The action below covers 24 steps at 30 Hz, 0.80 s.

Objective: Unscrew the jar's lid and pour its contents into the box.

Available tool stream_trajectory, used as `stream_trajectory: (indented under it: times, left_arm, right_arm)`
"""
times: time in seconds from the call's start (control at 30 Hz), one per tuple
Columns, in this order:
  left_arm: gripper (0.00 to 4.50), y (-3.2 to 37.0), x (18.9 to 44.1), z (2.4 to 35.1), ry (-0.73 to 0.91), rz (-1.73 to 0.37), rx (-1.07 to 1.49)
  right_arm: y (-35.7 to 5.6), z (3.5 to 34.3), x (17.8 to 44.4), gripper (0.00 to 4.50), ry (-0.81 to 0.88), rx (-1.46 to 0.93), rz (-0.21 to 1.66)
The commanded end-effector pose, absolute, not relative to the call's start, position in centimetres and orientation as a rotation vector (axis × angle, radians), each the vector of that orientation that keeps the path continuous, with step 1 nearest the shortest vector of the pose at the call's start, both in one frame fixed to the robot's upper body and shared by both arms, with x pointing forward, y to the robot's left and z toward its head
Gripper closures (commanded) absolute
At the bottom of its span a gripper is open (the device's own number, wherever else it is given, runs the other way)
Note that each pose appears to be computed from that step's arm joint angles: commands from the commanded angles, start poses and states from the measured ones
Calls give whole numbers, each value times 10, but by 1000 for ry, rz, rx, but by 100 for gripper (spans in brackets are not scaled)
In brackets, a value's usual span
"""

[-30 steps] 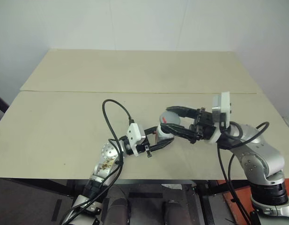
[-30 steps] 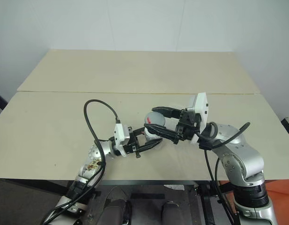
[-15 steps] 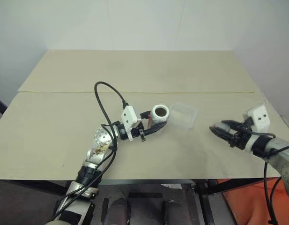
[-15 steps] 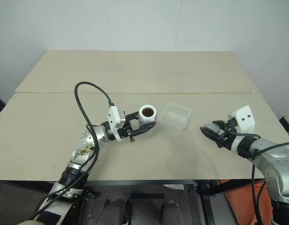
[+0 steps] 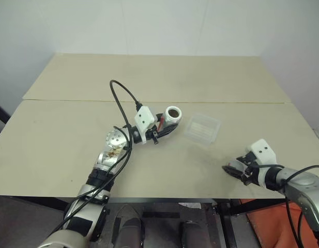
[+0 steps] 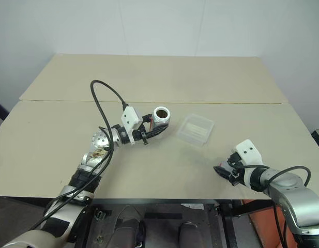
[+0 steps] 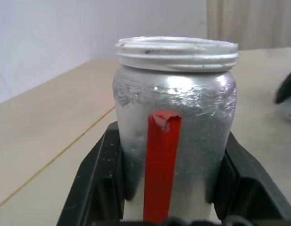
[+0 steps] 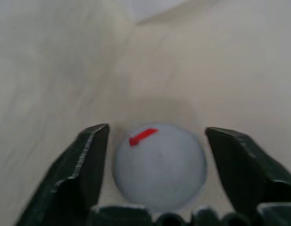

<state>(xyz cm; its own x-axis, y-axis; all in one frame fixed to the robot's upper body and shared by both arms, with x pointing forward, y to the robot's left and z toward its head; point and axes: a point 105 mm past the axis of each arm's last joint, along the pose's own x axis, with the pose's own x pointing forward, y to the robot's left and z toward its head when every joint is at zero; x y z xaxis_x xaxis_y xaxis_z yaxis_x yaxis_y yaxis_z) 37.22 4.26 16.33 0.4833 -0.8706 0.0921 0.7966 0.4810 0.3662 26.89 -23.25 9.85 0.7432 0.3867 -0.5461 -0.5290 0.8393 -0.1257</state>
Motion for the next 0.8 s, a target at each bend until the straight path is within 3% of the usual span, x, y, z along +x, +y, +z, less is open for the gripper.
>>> stream_trajectory:
  times: [0.03, 0.37, 0.63, 0.8]
  left_arm:
    - [258, 36, 380, 178, -342, -1003, 332]
    - [258, 19, 407, 184, -327, -992, 576]
    - [258, -3, 422, 195, -339, -1021, 888]
    - [258, -29, 433, 203, -523, -846, 1529]
  right_arm:
    - [-228, 126, 267, 4, 451, -341, 553]
    - [-219, 175, 275, 4, 263, -450, 527]
    - [-200, 183, 284, 4, 192, -431, 510]
    - [-195, 175, 270, 4, 196, -426, 483]
